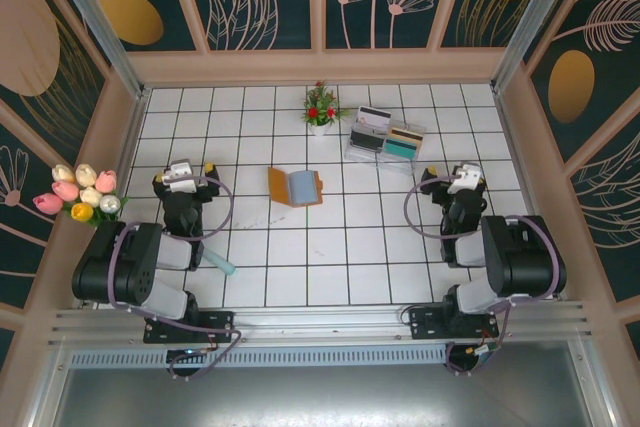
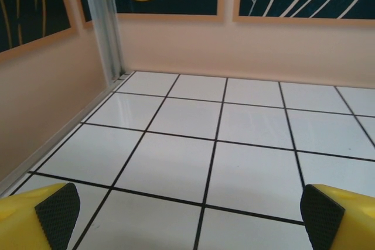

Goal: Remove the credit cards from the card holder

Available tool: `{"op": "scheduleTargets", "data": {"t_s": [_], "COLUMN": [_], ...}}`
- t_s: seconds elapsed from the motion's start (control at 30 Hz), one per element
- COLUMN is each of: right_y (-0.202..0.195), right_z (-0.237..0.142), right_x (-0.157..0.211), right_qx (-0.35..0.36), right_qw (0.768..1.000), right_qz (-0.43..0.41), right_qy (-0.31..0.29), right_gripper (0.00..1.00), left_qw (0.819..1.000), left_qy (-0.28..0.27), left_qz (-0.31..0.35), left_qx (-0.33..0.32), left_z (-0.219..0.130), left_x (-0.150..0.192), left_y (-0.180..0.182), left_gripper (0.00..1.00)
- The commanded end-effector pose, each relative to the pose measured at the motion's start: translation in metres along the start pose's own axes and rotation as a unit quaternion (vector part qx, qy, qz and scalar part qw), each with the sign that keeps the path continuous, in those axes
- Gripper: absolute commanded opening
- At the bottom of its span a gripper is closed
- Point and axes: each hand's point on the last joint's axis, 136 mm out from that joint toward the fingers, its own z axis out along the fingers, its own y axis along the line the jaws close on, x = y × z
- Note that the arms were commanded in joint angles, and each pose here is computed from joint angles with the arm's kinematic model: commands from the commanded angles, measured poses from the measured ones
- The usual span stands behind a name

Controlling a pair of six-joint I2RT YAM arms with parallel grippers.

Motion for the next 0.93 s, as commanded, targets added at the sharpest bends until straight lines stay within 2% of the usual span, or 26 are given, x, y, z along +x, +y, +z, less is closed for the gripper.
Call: {"op": "scheduleTargets", "data": {"t_s": [0.0,0.07,0.13,0.17,0.9], "right_y": [0.006,0.004,-0.002,-0.003,-0.001], "right_z": [0.007,0.009,0.014,0.014,0.013], "right_x": [-0.022,-0.021,-0.021,-0.021,-0.021], "right_qx": [-0.016,-0.01,0.004,0.003,-0.003], "right_qw": [0.999,0.999,0.999,0.999,0.999], "right_qz": [0.001,0.003,0.014,0.017,0.014], "right_qy": [-0.038,-0.036,-0.028,-0.028,-0.029], "right_gripper": [0.99,0.99,0.99,0.99,0.99], "left_qw": [0.999,1.0,0.998,0.997,0.998], "left_qy": [-0.029,-0.023,-0.02,-0.02,-0.019], "left_qz": [-0.002,-0.007,-0.033,-0.036,-0.033], "left_qx": [0.025,0.014,-0.055,-0.058,-0.055], "left_z": [0.001,0.004,0.008,0.007,0.008], "left_x": [-0.014,-0.013,-0.012,-0.012,-0.012], "left_y": [-0.008,-0.005,0.018,0.02,0.019], "left_gripper": [0.98,0.99,0.99,0.99,0.99]}}
